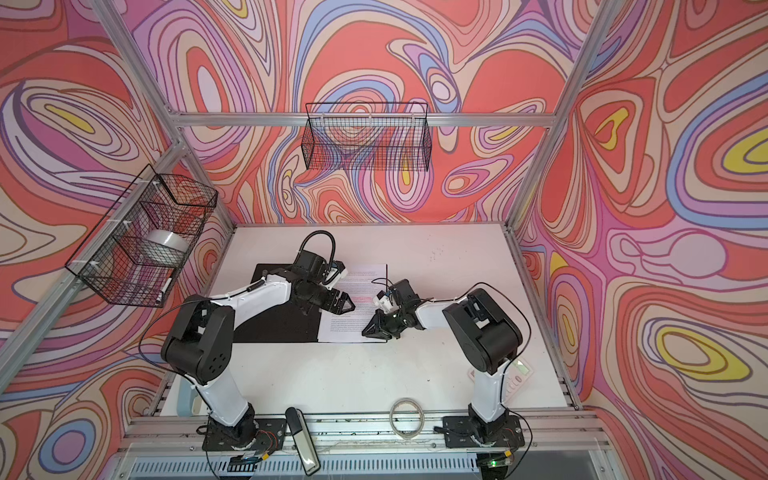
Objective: Put the files into the folder
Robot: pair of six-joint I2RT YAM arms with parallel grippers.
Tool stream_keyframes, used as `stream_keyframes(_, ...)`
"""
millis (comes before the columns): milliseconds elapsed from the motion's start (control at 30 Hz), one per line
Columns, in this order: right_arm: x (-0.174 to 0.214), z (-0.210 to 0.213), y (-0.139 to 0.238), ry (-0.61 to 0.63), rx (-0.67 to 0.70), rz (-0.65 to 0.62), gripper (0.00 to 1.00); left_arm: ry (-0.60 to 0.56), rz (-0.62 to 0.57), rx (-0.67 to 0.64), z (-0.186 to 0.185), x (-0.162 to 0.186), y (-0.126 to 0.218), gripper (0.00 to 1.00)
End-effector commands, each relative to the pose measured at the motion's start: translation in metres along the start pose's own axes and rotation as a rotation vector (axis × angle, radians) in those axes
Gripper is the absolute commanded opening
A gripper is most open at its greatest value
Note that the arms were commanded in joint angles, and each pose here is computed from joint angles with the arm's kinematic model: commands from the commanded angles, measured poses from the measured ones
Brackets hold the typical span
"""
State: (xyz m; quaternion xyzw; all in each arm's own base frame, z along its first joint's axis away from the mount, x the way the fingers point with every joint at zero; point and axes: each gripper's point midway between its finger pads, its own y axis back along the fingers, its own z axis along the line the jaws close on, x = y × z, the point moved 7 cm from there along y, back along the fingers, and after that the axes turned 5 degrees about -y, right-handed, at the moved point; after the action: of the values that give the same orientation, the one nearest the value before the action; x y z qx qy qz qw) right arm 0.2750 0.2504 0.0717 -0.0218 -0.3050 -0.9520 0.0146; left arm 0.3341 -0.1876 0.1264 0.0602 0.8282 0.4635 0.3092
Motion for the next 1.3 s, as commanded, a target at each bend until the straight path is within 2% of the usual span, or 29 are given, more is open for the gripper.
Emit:
stream_keyframes(0,0.007,-0.016,-0.006,-0.012,0.045,0.014,0.19,0.018,0.016,0.023,0.001,0.003,-0.007,0.84)
stream_keyframes(267,0.015,-0.042,-0.017,-0.056,0.070,0.025,0.18,0.028,0.035,0.021,0.003,0.006,-0.011,0.81)
stream_keyframes(533,0.017,-0.050,-0.021,-0.065,0.076,0.031,0.18,0.058,0.087,0.019,0.008,0.016,-0.021,0.79)
stream_keyframes(733,0.010,-0.029,-0.012,-0.015,0.051,0.007,0.21,0.012,-0.003,0.008,-0.004,-0.006,0.006,0.81)
stream_keyframes(967,-0.002,0.013,0.007,0.068,-0.005,-0.039,0.23,-0.053,-0.108,-0.008,-0.022,-0.031,0.047,0.83)
stream_keyframes(1133,-0.009,0.043,0.021,0.121,-0.046,-0.065,0.24,-0.066,-0.127,-0.023,-0.025,-0.031,0.057,0.84)
stream_keyframes(1267,-0.011,0.048,0.023,0.132,-0.048,-0.072,0.24,-0.061,-0.121,-0.024,-0.026,-0.027,0.057,0.84)
